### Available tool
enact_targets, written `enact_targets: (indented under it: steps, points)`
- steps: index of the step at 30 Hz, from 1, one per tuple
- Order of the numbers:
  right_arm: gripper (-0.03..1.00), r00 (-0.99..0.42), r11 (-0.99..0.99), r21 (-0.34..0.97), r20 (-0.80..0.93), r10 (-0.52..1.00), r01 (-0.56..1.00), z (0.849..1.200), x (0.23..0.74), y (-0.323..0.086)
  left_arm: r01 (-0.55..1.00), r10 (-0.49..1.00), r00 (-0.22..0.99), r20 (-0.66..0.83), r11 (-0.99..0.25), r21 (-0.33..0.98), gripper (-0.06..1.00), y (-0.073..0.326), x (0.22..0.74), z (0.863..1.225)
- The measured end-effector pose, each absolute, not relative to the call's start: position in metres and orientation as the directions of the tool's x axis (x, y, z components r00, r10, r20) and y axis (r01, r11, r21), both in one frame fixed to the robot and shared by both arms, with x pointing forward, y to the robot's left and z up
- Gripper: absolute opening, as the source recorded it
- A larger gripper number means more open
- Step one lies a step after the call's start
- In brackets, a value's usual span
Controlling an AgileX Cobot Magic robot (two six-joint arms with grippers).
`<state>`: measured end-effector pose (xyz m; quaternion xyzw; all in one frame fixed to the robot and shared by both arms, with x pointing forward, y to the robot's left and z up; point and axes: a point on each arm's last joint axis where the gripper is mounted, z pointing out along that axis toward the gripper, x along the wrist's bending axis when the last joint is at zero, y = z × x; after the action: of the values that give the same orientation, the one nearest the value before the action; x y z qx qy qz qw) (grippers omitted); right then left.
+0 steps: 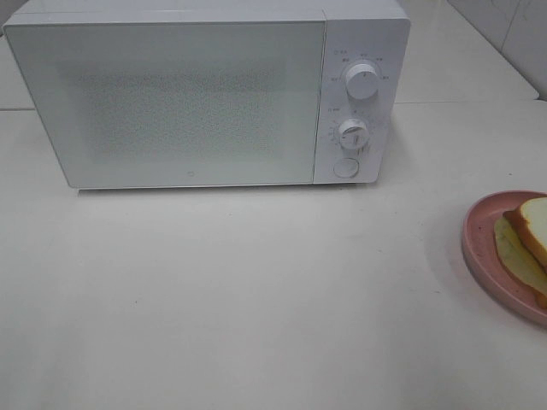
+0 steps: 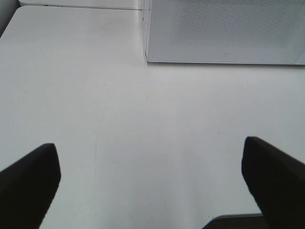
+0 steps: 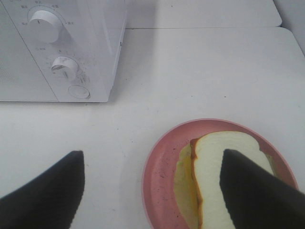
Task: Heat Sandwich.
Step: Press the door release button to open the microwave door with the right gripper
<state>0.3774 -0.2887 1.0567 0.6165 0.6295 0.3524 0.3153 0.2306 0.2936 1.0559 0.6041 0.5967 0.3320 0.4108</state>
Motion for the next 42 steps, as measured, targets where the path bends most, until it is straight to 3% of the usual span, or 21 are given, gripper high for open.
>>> enact_targets:
  steps: [28, 42]
  points:
    - [0.76, -0.058, -0.016, 0.900, 0.045, 0.997, 0.435, 1.016, 0.472, -0.280, 0.448, 0.994, 0.067, -0.089, 0.050, 0.893, 0.98, 0.294, 0.231, 1.056]
    - [0.76, -0.125, 0.022, 0.947, 0.019, 0.992, 0.320, 0.979, 0.474, -0.245, 0.448, 0.994, 0.067, -0.089, 0.050, 0.893, 0.98, 0.294, 0.231, 1.056]
